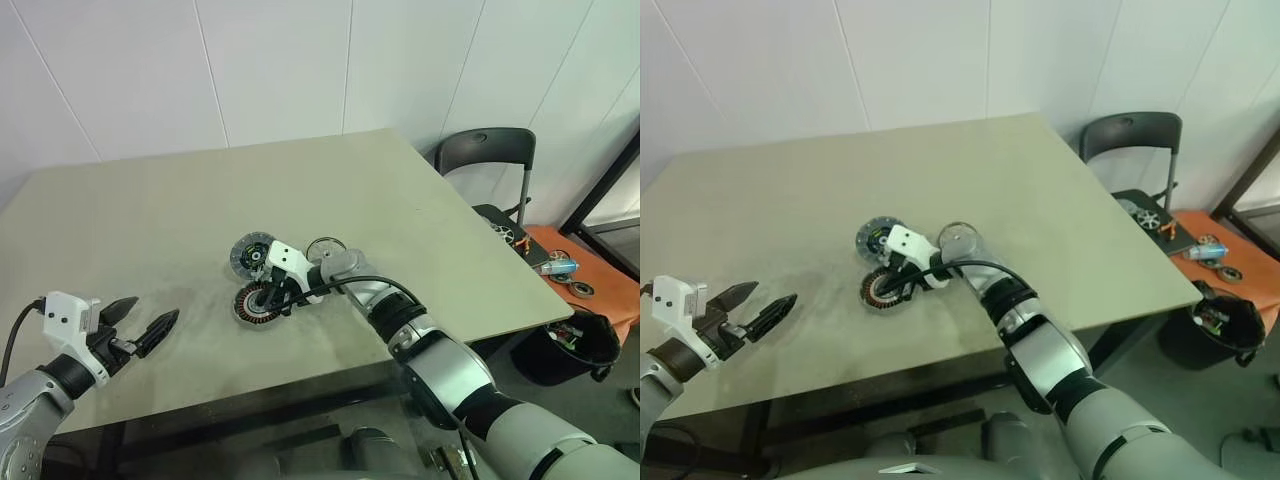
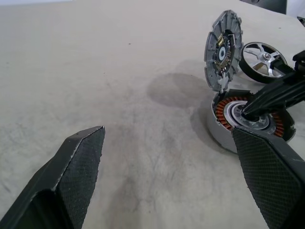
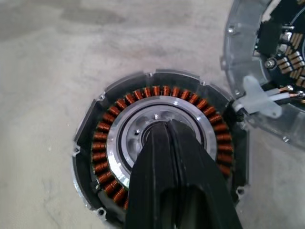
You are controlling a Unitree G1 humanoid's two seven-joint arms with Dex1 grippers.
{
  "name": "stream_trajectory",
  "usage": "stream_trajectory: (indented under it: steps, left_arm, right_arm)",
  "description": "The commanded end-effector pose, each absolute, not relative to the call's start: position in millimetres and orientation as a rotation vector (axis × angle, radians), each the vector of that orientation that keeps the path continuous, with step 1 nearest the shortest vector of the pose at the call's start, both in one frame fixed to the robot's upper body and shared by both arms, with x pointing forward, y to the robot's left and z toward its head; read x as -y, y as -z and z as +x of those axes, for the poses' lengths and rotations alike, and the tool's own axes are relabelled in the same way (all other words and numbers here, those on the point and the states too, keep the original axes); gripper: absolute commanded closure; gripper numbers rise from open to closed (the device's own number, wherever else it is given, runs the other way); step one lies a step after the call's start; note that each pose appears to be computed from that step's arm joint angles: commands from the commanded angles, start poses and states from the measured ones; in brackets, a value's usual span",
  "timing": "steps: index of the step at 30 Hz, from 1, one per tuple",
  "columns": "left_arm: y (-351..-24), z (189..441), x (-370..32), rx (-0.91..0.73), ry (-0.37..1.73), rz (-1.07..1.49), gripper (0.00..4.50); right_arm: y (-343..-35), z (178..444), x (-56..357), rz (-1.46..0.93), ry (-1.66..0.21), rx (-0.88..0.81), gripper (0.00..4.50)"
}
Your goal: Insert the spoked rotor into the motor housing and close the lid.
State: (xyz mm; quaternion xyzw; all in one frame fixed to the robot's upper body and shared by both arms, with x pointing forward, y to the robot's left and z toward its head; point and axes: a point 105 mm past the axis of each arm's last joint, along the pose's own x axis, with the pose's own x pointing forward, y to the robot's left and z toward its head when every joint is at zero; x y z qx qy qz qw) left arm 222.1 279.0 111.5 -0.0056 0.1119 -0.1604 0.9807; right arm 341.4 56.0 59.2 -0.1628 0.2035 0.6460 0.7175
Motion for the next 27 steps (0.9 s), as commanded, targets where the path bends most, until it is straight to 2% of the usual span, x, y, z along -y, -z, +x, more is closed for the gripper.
stream_trajectory:
  steps: [1, 6, 10, 17, 20, 23, 27]
  left_arm:
    - [-125, 224, -278, -0.172, 0.326, 0.018, 0.00]
    - [-126, 226, -279, -0.166, 0.321, 0.017, 0.00]
    - [-126, 225, -281, -0.162, 0.315, 0.017, 0.00]
    - [-124, 224, -283, -0.158, 0.316, 0.024, 0.00]
    - [-123, 225, -281, -0.154, 0.331, 0.025, 0.00]
    - [-123, 226, -279, -0.135, 0.352, 0.031, 0.00]
    - [-123, 226, -275, -0.094, 0.381, 0.039, 0.00]
  right_arm:
    - [-74, 347, -62, -0.331, -1.423, -0.402, 4.47]
    - [-113, 358, -69, -0.196, -1.406, -0.289, 4.47]
    - [-136, 369, -55, -0.174, -1.375, -0.227, 4.47]
    - [-156, 376, -2, -0.040, -1.336, -0.295, 4.47]
    - [-164, 379, 29, 0.062, -1.283, -0.348, 3.90]
    - [-167, 381, 53, 0.178, -1.216, -0.407, 2.85]
    - [-160, 395, 85, 0.377, -1.039, -0.499, 1.41]
